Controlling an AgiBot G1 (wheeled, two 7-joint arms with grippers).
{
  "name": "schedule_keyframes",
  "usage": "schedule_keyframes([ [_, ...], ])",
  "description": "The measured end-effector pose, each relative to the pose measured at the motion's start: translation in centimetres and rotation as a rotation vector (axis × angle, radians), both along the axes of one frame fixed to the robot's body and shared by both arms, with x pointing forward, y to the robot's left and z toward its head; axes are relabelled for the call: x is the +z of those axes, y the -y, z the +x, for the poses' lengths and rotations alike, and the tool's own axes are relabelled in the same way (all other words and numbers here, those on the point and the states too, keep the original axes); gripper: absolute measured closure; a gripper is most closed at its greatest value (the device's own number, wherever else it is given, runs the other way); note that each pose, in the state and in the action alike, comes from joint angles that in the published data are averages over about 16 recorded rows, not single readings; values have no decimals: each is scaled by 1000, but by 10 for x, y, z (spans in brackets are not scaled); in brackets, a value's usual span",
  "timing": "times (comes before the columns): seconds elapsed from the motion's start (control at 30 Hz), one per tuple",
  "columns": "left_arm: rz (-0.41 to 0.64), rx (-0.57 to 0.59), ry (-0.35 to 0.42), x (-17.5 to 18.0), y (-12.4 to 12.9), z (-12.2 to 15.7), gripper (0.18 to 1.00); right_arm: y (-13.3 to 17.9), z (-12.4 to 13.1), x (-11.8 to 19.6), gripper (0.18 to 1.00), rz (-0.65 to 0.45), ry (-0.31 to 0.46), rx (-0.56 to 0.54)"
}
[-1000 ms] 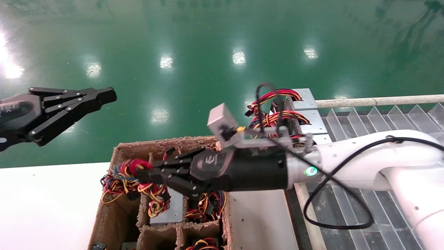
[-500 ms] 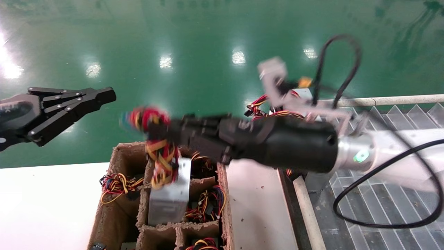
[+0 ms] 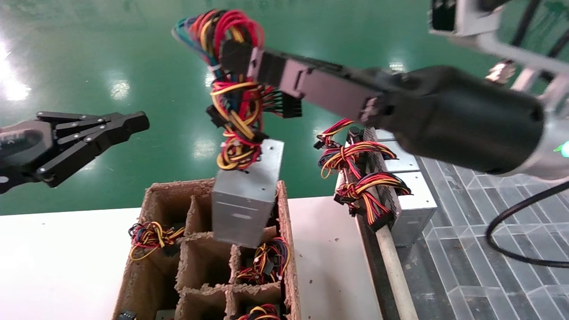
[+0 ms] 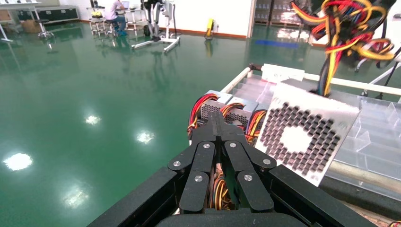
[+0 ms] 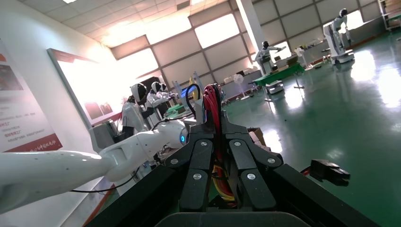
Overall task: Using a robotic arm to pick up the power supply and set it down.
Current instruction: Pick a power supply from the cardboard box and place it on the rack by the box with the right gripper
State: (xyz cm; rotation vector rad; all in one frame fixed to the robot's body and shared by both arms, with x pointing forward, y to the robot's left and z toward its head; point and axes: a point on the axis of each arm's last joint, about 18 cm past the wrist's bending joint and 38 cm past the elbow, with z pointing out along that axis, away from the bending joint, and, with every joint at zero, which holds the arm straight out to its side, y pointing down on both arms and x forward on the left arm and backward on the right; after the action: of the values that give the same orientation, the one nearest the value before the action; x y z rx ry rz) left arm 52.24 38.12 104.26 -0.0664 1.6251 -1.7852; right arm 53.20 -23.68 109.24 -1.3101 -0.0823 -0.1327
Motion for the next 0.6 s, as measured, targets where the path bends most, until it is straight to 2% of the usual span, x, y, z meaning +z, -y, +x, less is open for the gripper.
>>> schedule_keyframes([
  [0.3,0,0,0,0,0,0,993,55,-28,9,983,-6,-30,-64],
  [0.6,0,0,0,0,0,0,993,117,-56,-14,983,-37,-128,-201],
])
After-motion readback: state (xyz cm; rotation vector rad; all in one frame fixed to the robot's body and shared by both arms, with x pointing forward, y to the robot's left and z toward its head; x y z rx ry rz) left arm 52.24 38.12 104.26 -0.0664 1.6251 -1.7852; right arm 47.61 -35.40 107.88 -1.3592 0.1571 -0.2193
